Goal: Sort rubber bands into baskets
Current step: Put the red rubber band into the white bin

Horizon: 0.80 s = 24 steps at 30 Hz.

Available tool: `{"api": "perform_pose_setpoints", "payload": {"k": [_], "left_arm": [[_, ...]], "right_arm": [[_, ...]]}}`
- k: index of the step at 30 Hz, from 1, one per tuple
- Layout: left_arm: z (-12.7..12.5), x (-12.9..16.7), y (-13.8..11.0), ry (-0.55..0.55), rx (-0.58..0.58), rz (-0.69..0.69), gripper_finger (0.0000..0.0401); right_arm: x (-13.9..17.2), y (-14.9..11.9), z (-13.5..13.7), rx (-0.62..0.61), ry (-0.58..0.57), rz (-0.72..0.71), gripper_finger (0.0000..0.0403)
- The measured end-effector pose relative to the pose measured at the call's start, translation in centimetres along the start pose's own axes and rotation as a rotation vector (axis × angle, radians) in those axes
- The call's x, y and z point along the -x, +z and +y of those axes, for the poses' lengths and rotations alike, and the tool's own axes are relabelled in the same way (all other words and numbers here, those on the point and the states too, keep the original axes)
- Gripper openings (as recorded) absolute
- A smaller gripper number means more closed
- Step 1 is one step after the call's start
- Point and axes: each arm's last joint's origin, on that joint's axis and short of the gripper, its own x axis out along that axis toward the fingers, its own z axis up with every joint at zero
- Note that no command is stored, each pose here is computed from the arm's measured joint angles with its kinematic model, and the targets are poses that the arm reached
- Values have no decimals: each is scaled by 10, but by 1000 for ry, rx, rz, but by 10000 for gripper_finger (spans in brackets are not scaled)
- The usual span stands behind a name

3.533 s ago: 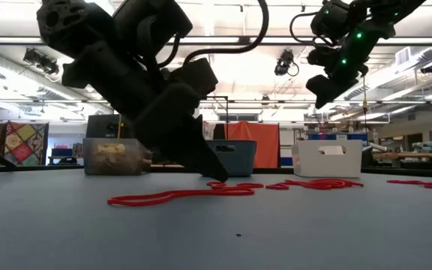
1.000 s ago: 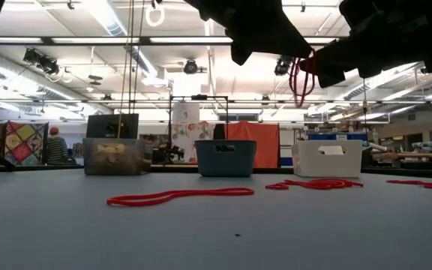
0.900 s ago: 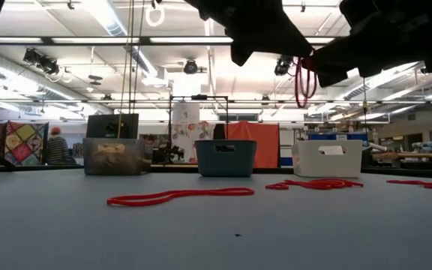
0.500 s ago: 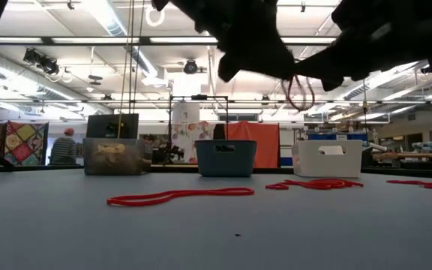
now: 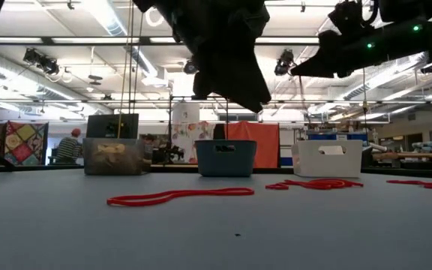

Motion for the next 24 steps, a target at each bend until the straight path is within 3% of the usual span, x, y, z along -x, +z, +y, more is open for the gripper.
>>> {"api": "perform_pose_setpoints", "payload": {"k": [5,13,20,24], "left_arm": [[-6,-3,-10,8,-21,7,141],[-2,-12,-25,21,-24,-2,141],[5,-18,-40,71,-8,23,141],[7,-20,-47,83,-7,47,141]], "right_arm": [[-2,6,-25,89,-167,-6,7],[-13,-7,-55,163,-326,116,7],[-19,-24,-75,123,-418,238,6],[-20,-34,-79,54,-401,306,22]]}}
